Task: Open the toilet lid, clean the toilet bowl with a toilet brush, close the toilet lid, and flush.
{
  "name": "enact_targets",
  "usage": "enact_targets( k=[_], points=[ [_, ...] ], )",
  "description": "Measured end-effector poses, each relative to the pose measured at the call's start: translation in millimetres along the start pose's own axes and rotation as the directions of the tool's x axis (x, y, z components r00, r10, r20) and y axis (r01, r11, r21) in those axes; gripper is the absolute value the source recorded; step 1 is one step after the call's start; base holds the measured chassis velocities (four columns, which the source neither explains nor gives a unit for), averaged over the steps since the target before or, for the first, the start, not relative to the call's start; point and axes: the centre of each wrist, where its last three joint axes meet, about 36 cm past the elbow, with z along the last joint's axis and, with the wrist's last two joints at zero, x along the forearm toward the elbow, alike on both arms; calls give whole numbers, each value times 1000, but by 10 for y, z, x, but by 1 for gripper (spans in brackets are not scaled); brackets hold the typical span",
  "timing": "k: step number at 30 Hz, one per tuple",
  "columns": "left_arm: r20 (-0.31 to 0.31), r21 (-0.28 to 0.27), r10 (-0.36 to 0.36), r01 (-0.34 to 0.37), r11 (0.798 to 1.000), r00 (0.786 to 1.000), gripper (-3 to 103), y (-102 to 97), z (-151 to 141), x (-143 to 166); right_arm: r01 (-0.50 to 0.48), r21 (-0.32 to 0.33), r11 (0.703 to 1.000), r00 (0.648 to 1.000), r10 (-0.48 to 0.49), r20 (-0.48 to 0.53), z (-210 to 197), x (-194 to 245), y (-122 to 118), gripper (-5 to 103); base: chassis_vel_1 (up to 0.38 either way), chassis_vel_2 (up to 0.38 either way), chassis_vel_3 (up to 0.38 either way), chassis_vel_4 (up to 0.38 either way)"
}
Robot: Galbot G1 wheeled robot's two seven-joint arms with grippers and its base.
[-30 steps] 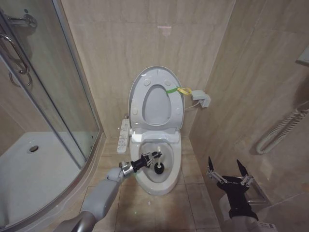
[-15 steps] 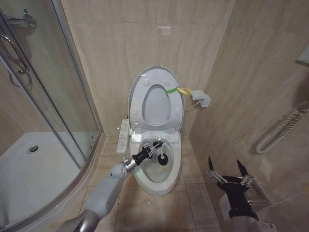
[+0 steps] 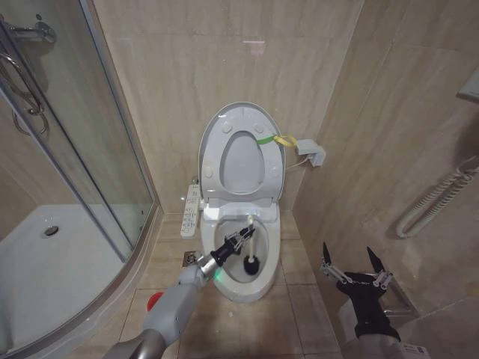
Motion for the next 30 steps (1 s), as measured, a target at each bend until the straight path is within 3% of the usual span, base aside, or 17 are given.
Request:
enact_targets(
  k=[4,11,14,20,24,28,30],
  points=[
    [-2,-16,-3,3,1000,1000,15,73,-60,96,0,0,1000,1000,0,0,0,0,0,100,0,0,0,0],
    [109,-59,18,-11,998,994,16,165,-419,-363,0,0,1000,1000,0,0,0,0,0,100,0,0,0,0],
    [97,-45,15,-11,999,995,16,124,-335,-363,0,0,1000,1000,0,0,0,0,0,100,0,0,0,0],
    [-3,29,3,-3,1000,1000,16,-108,115,15,0,0,1000,1000,0,0,0,0,0,100,0,0,0,0],
    [-36,36,0,1,999,999,16,-147,185,196,0,0,1000,1000,0,0,0,0,0,100,0,0,0,0],
    [-2,-2,0,0,1000,1000,16,-24,1,99,0,0,1000,1000,0,0,0,0,0,100,0,0,0,0],
    [52,-24,-6,7,1000,999,16,61,-170,-74,0,0,1000,1000,0,0,0,0,0,100,0,0,0,0]
  ],
)
